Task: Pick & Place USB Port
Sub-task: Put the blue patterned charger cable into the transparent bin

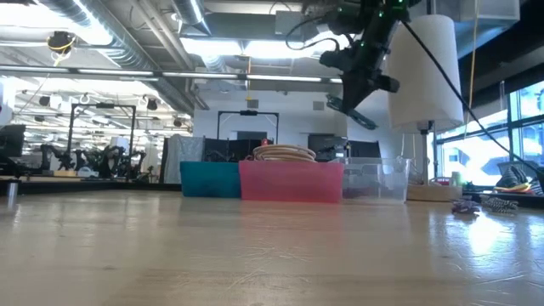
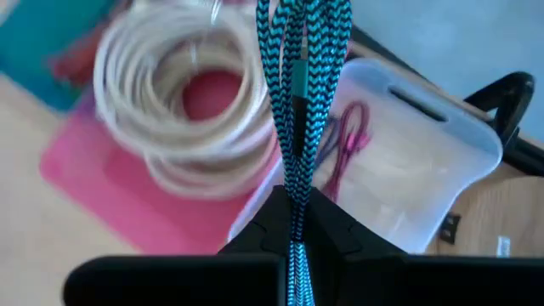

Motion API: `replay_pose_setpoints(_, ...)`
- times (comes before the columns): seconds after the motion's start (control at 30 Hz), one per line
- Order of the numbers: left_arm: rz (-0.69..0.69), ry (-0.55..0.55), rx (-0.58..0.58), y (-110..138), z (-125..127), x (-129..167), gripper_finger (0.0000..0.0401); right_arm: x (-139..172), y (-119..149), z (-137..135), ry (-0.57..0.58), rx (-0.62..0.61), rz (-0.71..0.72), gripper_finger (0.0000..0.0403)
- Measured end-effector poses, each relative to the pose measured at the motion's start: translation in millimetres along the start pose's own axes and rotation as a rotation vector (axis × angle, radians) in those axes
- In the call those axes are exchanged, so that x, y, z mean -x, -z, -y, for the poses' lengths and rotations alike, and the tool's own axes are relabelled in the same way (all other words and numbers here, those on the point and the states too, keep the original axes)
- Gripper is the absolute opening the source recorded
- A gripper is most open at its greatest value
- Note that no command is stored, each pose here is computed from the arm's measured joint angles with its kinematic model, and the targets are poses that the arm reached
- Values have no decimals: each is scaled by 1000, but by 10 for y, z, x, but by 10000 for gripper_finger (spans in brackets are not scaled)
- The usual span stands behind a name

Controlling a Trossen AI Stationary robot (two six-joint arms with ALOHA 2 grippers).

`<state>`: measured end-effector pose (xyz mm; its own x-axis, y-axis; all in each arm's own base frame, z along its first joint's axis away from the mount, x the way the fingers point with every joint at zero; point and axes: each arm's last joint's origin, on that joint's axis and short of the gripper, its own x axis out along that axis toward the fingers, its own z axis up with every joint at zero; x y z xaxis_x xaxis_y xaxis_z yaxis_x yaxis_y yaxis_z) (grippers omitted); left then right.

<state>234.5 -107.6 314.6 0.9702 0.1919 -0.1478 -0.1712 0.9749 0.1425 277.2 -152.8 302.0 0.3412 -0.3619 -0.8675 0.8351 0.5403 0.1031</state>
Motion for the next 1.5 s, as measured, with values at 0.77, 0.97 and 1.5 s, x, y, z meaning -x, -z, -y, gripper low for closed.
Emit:
replay_pose_setpoints(0.77,-3,58,7,5,18,2,198,-1018,-62,285,252,-78,-205,14)
replay_pose_setpoints(0.97,-4,58,14,5,18,2,198,-1096,-4,325,274,-92,-283,14)
replay_pose_setpoints(1.5,-4,81,31,5,25,2,198,-1451,100,303,246,-89,-397,14)
